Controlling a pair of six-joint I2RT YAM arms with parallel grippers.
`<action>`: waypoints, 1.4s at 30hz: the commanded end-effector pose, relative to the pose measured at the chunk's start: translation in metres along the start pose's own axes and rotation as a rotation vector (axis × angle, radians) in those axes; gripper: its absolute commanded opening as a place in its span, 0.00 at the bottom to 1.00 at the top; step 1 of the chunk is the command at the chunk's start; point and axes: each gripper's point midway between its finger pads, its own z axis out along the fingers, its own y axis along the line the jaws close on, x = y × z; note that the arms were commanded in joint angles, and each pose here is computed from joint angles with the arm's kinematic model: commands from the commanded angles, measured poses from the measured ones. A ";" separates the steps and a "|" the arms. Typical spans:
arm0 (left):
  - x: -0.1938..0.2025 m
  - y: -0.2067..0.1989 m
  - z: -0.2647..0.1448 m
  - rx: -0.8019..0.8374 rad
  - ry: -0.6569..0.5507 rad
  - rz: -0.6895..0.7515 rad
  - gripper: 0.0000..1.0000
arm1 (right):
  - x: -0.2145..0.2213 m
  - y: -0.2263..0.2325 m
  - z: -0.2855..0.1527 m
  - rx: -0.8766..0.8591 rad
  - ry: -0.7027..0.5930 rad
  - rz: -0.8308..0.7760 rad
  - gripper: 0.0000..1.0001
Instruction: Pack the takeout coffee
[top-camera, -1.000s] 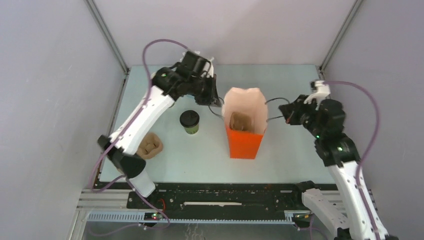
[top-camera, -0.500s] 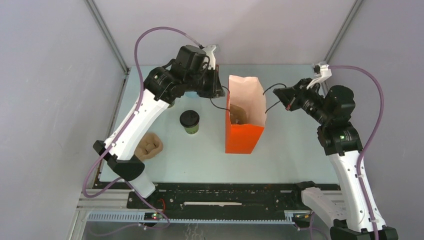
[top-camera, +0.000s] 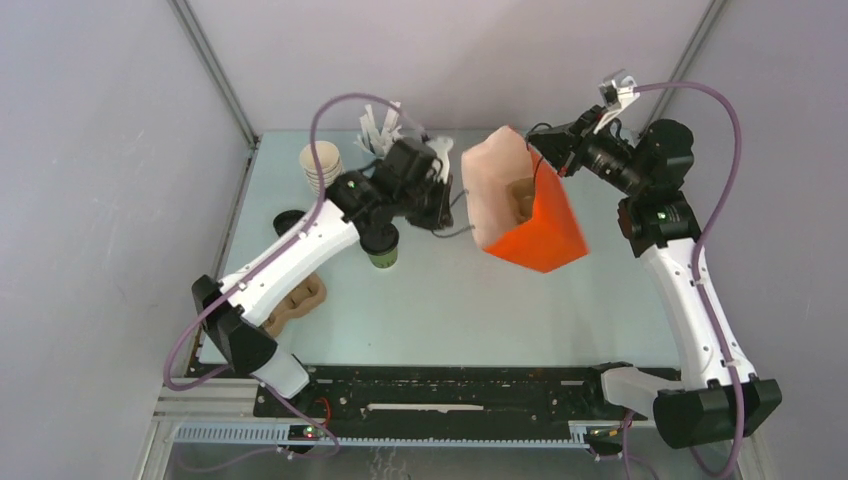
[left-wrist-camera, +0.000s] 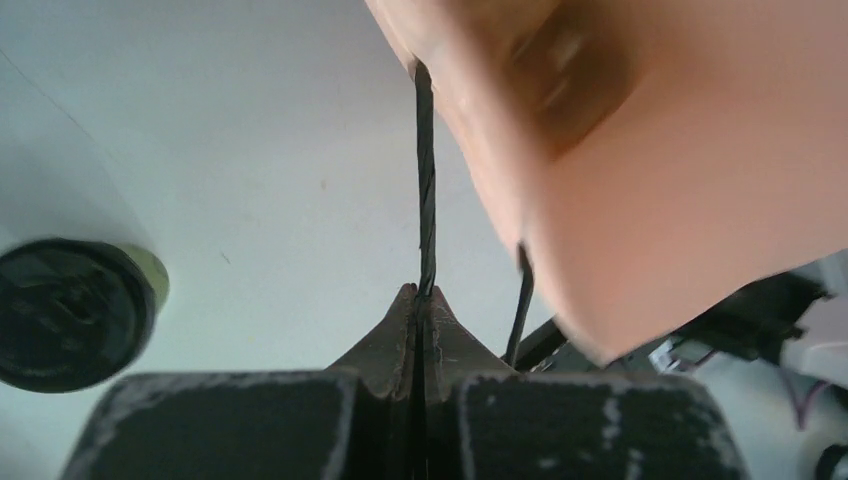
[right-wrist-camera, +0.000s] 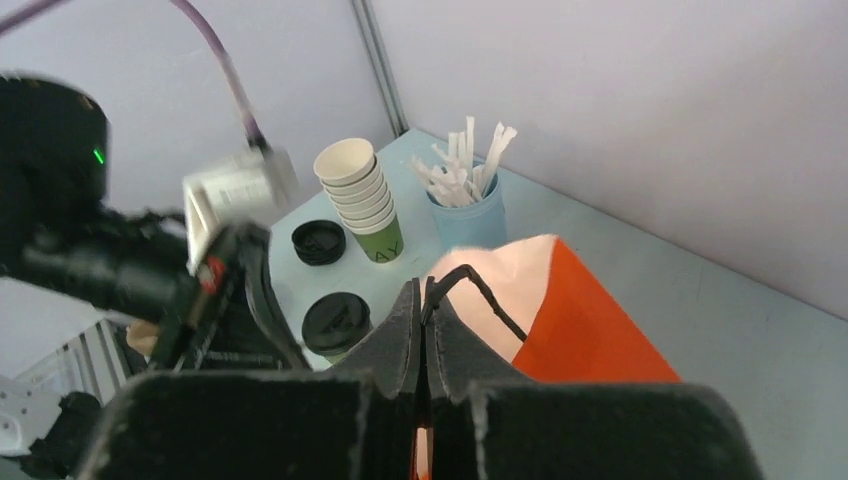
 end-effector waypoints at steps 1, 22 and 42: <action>0.032 -0.010 0.013 0.054 -0.045 0.043 0.00 | -0.006 0.002 0.010 -0.116 -0.007 -0.163 0.00; 0.099 -0.036 0.027 0.202 0.099 0.128 0.00 | 0.093 0.062 -0.011 -0.629 0.217 -0.082 0.00; 0.128 0.016 0.007 -0.011 0.221 0.167 0.00 | 0.092 0.077 -0.008 -0.383 0.223 -0.046 0.00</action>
